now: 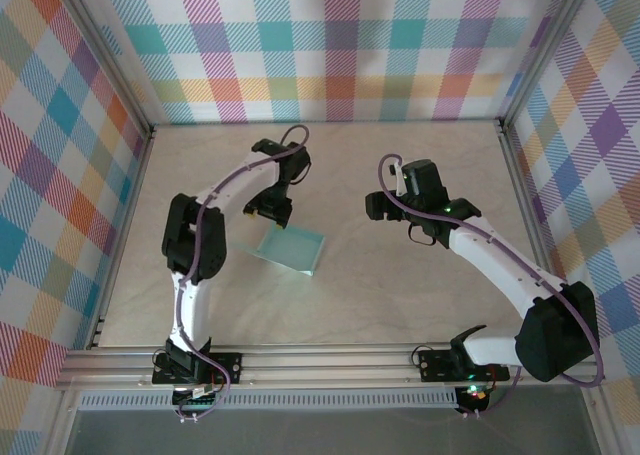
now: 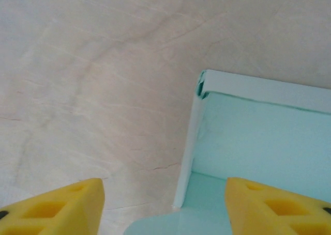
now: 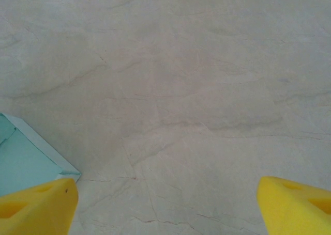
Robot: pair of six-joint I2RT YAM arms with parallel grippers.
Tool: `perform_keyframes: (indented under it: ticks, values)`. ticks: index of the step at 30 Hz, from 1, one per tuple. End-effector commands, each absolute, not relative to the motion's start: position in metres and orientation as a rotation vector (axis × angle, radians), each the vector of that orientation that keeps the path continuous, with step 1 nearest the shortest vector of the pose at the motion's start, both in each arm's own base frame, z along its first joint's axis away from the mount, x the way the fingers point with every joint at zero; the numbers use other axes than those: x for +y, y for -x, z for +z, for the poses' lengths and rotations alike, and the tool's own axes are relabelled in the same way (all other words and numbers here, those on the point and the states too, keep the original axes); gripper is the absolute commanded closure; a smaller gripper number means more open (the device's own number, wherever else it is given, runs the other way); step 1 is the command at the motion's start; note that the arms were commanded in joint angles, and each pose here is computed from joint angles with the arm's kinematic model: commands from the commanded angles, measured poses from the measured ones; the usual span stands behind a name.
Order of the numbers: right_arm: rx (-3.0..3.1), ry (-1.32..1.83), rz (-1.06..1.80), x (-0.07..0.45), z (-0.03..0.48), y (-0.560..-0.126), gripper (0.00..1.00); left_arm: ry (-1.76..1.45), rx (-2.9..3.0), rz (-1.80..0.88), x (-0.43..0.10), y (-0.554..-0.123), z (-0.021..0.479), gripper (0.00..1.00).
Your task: Fold the paper box
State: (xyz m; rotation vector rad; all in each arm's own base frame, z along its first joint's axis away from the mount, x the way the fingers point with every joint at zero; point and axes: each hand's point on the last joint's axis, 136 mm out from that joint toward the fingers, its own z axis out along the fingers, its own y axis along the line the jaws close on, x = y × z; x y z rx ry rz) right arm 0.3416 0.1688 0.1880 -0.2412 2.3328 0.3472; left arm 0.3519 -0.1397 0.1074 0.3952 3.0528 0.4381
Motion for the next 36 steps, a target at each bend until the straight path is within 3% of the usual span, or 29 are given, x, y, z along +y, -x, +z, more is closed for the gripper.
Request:
perform_keyframes:
  ticks: [1, 11, 17, 24, 34, 36]
  values:
    - [2.305, 0.272, 0.397, 0.175, 0.194, -0.343, 0.11, -0.310, 2.937, 0.490, -0.125, -0.354, 0.145, 0.29]
    - [2.314, 0.307, 0.483, 0.188, 0.187, -0.341, 0.10, 0.107, 2.600, 0.375, -0.061, -0.328, 0.221, 0.02]
    - [2.321, 0.450, 0.643, 0.224, 0.183, -0.342, 0.10, 0.315, 2.572, 0.232, -0.021, -0.277, 0.212, 0.01]
    - [2.367, 0.739, 0.536, 0.282, 0.149, -0.352, 0.10, 0.519, 2.548, 0.280, 0.017, -0.221, 0.198, 0.00]
    - [2.451, 0.972, 0.562, 0.365, 0.095, -0.362, 0.14, 0.526, 2.523, 0.214, 0.017, -0.222, 0.199, 0.00]
    - [2.494, 0.996, 0.573, 0.375, 0.082, -0.361, 0.19, 0.507, 2.539, 0.202, 0.014, -0.224, 0.195, 0.00]
